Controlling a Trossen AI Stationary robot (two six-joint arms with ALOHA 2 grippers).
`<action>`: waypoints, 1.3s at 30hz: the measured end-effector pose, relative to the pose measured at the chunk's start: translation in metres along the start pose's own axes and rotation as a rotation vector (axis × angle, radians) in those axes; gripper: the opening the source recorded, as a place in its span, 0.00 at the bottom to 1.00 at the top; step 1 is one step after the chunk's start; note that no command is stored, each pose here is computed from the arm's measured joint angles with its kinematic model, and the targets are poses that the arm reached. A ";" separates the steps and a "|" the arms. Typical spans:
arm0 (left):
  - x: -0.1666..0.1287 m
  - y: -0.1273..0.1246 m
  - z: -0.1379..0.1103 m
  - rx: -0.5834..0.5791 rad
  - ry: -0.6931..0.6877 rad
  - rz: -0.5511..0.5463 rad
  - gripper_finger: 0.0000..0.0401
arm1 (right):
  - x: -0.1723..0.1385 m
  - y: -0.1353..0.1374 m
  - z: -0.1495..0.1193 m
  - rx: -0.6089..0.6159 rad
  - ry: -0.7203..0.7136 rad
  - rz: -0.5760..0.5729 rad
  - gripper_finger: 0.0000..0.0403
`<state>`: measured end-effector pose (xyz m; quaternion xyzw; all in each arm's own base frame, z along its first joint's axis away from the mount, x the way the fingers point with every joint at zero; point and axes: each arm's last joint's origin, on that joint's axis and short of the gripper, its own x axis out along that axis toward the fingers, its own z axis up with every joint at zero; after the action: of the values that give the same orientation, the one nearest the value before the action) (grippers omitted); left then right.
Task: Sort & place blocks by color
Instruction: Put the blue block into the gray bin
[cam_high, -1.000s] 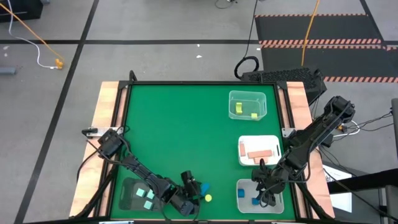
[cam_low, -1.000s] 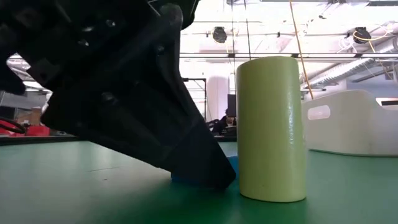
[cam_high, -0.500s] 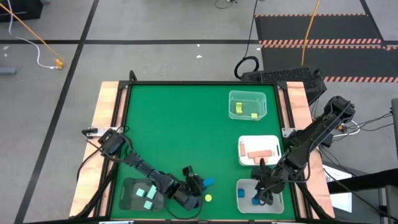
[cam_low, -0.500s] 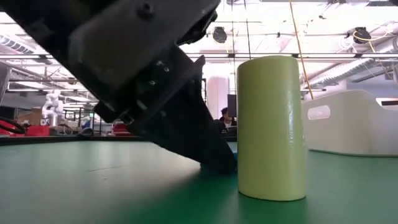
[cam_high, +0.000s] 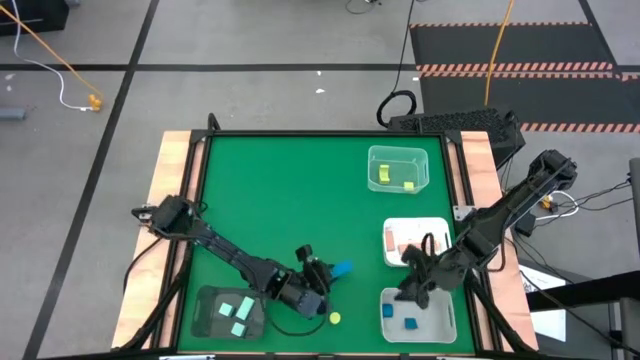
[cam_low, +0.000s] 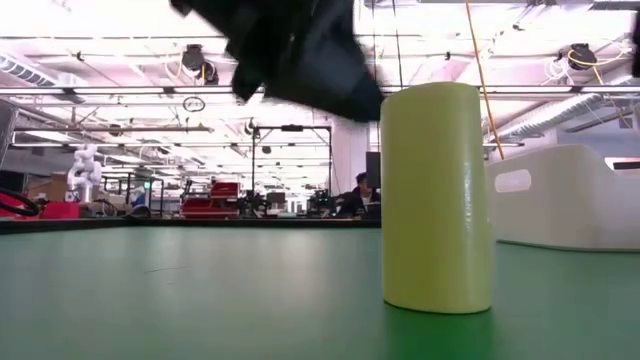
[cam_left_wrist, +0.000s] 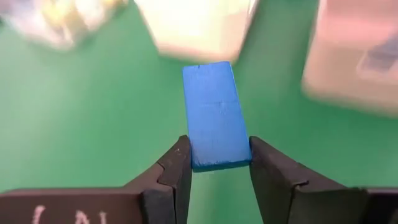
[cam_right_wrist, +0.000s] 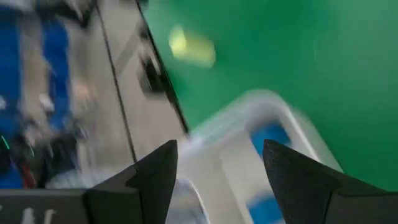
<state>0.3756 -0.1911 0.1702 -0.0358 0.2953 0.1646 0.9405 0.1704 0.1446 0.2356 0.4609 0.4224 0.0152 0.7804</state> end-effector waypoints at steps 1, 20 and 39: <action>-0.004 0.001 0.008 -0.002 -0.036 -0.004 0.32 | -0.001 0.001 0.004 0.020 -0.048 0.011 0.56; -0.038 0.009 0.065 0.066 -0.323 0.014 0.32 | -0.013 0.012 0.083 0.139 -0.470 0.256 0.63; -0.026 0.026 0.077 0.192 -0.347 0.096 0.32 | 0.000 0.009 0.101 0.149 -0.538 0.274 0.38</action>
<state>0.3892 -0.1616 0.2493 0.0970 0.1445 0.1841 0.9674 0.2420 0.0787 0.2643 0.5567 0.1349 -0.0332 0.8190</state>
